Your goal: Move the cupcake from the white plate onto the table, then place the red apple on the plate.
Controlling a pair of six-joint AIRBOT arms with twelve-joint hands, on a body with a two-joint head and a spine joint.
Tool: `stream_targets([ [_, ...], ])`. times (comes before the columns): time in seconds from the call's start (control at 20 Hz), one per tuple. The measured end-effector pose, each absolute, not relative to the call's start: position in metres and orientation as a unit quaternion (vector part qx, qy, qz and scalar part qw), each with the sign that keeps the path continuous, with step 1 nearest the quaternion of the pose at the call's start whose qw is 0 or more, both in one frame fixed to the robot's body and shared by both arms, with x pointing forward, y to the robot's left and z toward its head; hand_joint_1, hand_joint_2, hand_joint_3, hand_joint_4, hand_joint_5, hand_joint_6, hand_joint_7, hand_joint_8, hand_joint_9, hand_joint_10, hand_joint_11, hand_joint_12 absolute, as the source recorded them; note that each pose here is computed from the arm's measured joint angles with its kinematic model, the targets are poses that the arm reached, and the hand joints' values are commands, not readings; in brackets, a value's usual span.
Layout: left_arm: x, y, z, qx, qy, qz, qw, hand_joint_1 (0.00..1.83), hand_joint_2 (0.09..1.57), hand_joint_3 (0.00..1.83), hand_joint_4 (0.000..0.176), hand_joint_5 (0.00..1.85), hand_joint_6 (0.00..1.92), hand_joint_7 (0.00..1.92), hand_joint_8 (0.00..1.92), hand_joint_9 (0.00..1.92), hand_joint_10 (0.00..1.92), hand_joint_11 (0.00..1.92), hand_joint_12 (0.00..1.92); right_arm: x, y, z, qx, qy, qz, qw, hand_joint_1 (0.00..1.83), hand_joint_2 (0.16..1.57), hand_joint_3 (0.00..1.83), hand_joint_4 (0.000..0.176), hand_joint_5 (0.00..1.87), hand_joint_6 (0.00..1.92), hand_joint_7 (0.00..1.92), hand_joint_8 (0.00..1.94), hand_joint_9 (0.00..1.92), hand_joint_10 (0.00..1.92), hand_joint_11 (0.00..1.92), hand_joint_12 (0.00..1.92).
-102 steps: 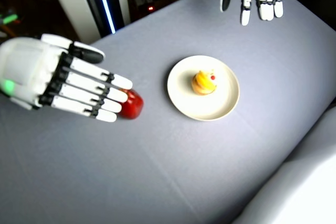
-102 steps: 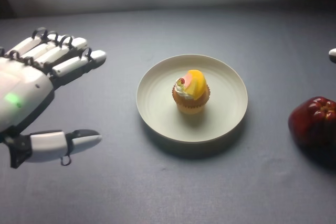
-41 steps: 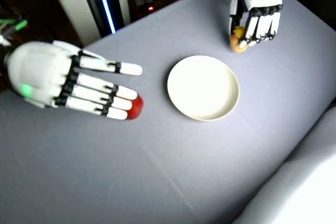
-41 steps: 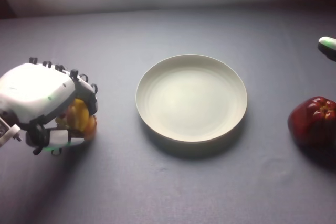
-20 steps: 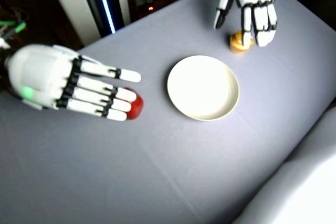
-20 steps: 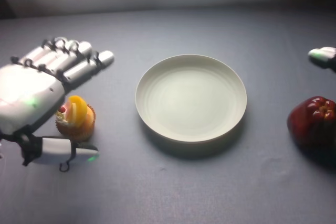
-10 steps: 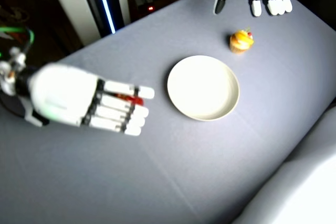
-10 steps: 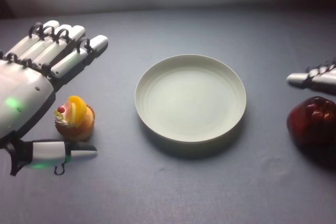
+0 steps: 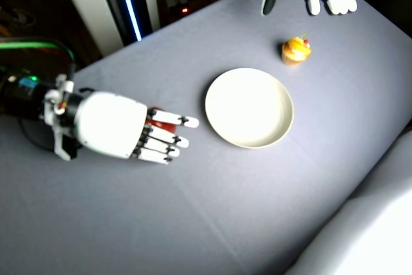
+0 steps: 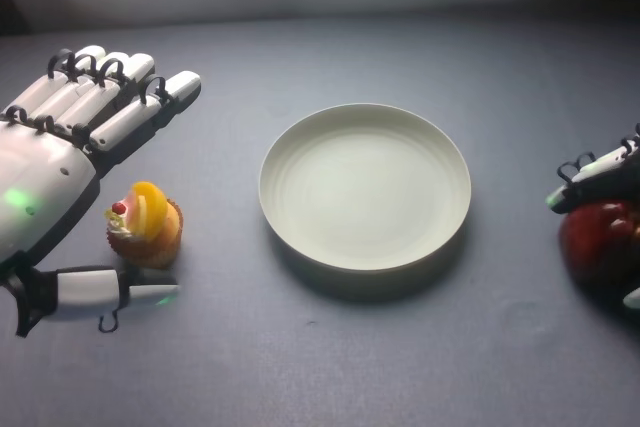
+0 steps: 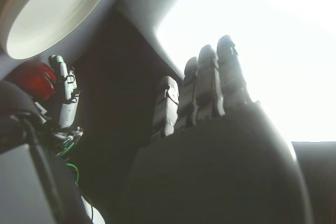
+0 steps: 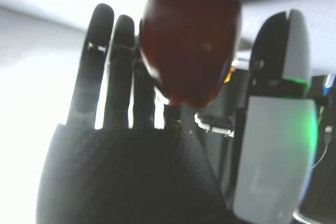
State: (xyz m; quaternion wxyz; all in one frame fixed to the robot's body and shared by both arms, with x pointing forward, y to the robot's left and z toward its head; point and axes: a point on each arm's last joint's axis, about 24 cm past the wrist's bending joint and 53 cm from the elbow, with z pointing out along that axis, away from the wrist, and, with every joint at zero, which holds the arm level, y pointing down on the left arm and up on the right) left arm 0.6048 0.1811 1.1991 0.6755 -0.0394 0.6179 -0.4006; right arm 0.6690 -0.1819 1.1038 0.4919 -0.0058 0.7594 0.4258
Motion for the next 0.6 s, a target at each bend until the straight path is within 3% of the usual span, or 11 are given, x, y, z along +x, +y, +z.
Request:
stream_targets([
  [0.05, 0.605, 0.183, 1.197, -0.042, 0.620, -0.399, 0.674, 0.83, 0.83, 0.01, 0.142, 0.00, 0.00, 0.00, 0.00, 0.00, 0.00, 0.00, 0.00, 0.670, -0.179, 1.107, -0.010, 0.757, 0.427, 0.494, 1.39, 1.07, 0.00, 0.000, 1.00, 0.77, 1.11, 0.71, 1.05, 1.13, 0.96, 1.18],
  [0.1, 0.605, 0.184, 1.195, -0.045, 0.623, -0.397, 0.673, 0.83, 0.84, 0.01, 0.151, 0.00, 0.00, 0.00, 0.00, 0.00, 0.00, 0.00, 0.00, 0.671, -0.176, 1.112, -0.013, 0.753, 0.431, 0.497, 1.40, 1.06, 0.00, 0.000, 1.00, 0.76, 1.13, 0.68, 1.06, 1.12, 0.99, 1.14],
  [0.15, 0.606, 0.185, 1.195, -0.048, 0.623, -0.398, 0.672, 0.83, 0.83, 0.01, 0.148, 0.00, 0.00, 0.00, 0.00, 0.00, 0.00, 0.00, 0.00, 0.674, -0.171, 1.124, -0.015, 0.742, 0.440, 0.505, 1.29, 1.05, 0.00, 0.000, 1.07, 0.74, 1.20, 0.70, 1.15, 0.82, 1.02, 1.10],
  [0.25, 0.605, 0.185, 1.196, -0.047, 0.621, -0.399, 0.673, 0.85, 0.84, 0.01, 0.166, 0.00, 0.00, 0.00, 0.00, 0.00, 0.00, 0.00, 0.00, 0.681, -0.157, 1.154, -0.017, 0.710, 0.469, 0.526, 1.39, 1.07, 0.00, 0.000, 1.00, 0.84, 1.07, 0.78, 1.03, 1.11, 0.91, 1.16],
  [0.3, 0.605, 0.184, 1.196, -0.047, 0.621, -0.400, 0.672, 0.86, 0.84, 0.01, 0.157, 0.00, 0.00, 0.00, 0.00, 0.00, 0.00, 0.00, 0.00, 0.685, -0.142, 1.175, -0.024, 0.681, 0.494, 0.540, 1.29, 1.05, 0.00, 0.000, 1.07, 0.77, 1.18, 0.73, 1.10, 0.91, 0.92, 1.27],
  [0.35, 0.605, 0.184, 1.196, -0.047, 0.621, -0.401, 0.672, 0.86, 0.83, 0.00, 0.151, 0.00, 0.00, 0.00, 0.00, 0.00, 0.00, 0.00, 0.00, 0.688, -0.130, 1.186, -0.030, 0.666, 0.507, 0.546, 1.38, 1.04, 0.00, 0.000, 1.09, 0.66, 1.22, 0.64, 1.05, 1.05, 0.74, 1.29],
  [0.4, 0.605, 0.184, 1.195, -0.047, 0.621, -0.401, 0.672, 0.86, 0.83, 0.00, 0.149, 0.00, 0.00, 0.00, 0.00, 0.00, 0.00, 0.00, 0.00, 0.691, -0.115, 1.192, -0.039, 0.655, 0.518, 0.548, 1.39, 1.05, 0.00, 0.000, 1.03, 0.76, 1.19, 0.68, 1.01, 1.09, 0.71, 1.24],
  [0.45, 0.605, 0.184, 1.195, -0.048, 0.621, -0.401, 0.671, 0.86, 0.83, 0.00, 0.155, 0.00, 0.00, 0.00, 0.00, 0.00, 0.00, 0.00, 0.00, 0.693, -0.099, 1.196, -0.049, 0.649, 0.526, 0.547, 1.29, 1.05, 0.00, 0.000, 1.06, 0.77, 1.21, 0.68, 0.98, 0.81, 0.56, 1.27],
  [0.5, 0.605, 0.183, 1.195, -0.049, 0.621, -0.403, 0.670, 0.85, 0.84, 0.00, 0.168, 0.00, 0.00, 0.00, 0.00, 0.00, 0.00, 0.00, 0.00, 0.692, -0.080, 1.196, -0.062, 0.645, 0.534, 0.543, 1.37, 1.06, 0.00, 0.000, 1.03, 0.89, 1.24, 0.53, 0.95, 1.03, 0.61, 1.25],
  [0.55, 0.605, 0.183, 1.195, -0.050, 0.621, -0.405, 0.669, 0.83, 0.84, 0.01, 0.174, 0.00, 0.00, 0.00, 0.00, 0.00, 0.00, 0.00, 0.00, 0.693, -0.059, 1.193, -0.075, 0.646, 0.538, 0.537, 1.39, 1.04, 0.00, 0.000, 1.03, 0.89, 1.30, 0.38, 1.06, 0.95, 0.79, 1.06],
  [0.6, 0.604, 0.183, 1.195, -0.049, 0.621, -0.406, 0.669, 0.86, 0.84, 0.01, 0.176, 0.00, 0.00, 0.00, 0.00, 0.00, 0.00, 0.00, 0.00, 0.694, -0.046, 1.189, -0.082, 0.649, 0.539, 0.532, 1.40, 1.02, 0.00, 0.000, 1.14, 0.55, 1.25, 0.51, 1.09, 1.00, 0.89, 1.06],
])
